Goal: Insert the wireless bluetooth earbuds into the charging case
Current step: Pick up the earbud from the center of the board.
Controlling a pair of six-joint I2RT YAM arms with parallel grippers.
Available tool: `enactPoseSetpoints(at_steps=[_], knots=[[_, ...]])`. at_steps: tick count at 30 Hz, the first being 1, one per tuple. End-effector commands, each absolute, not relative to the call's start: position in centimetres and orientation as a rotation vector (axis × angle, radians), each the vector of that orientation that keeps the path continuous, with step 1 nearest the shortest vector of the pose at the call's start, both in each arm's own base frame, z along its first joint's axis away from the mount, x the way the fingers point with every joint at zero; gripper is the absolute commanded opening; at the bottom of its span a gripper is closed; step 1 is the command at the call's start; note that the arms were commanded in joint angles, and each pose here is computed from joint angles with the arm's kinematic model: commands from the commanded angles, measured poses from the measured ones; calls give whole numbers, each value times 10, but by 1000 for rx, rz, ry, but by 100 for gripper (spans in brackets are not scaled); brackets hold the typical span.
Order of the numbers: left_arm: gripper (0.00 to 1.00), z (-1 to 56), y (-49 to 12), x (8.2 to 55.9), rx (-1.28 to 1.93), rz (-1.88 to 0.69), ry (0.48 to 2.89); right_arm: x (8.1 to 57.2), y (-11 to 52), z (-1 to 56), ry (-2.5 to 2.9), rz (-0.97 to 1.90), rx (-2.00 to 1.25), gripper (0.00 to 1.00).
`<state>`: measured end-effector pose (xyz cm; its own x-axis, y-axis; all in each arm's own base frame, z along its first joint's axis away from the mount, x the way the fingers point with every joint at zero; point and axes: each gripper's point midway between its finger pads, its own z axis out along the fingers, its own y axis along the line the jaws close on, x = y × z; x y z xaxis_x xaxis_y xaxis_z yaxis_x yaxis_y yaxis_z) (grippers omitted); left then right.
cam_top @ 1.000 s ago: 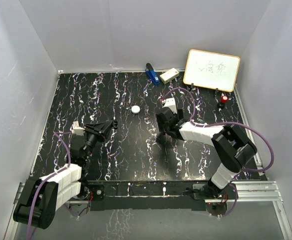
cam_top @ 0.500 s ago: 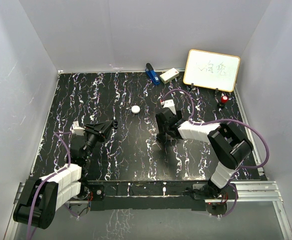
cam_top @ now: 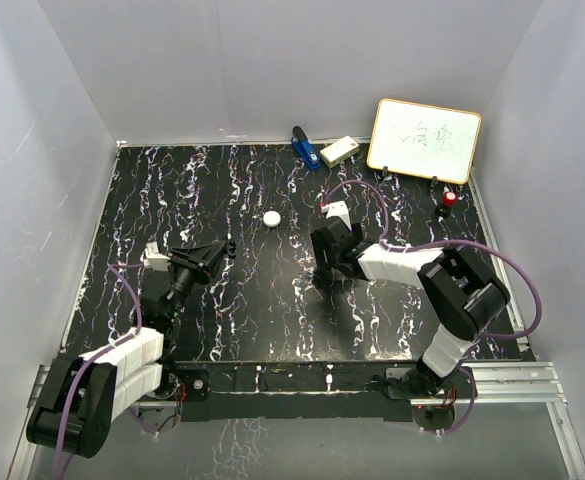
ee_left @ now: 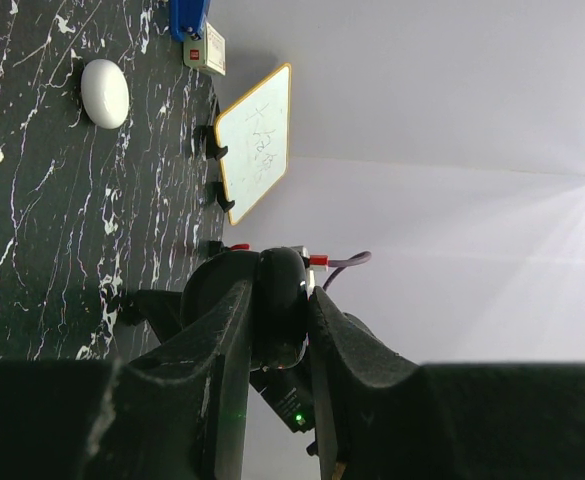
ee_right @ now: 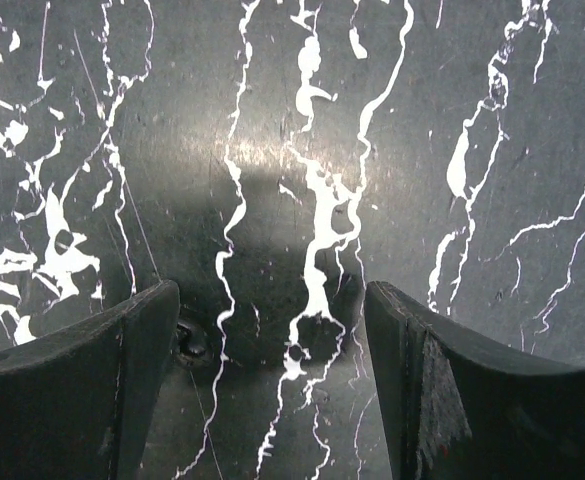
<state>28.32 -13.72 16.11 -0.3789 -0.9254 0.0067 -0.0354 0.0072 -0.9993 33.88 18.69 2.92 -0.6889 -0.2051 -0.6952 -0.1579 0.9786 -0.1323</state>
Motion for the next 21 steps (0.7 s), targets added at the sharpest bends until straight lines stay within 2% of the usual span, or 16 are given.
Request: enactPoseSetpoints(at_steps=[1, 21], knots=[[0, 179, -138, 285, -977, -1502, 1474, 327, 189, 35, 2336, -36, -252, 73], [0, 180, -138, 287, -975, -1503, 1474, 312, 190, 38, 2386, 5, -235, 71]])
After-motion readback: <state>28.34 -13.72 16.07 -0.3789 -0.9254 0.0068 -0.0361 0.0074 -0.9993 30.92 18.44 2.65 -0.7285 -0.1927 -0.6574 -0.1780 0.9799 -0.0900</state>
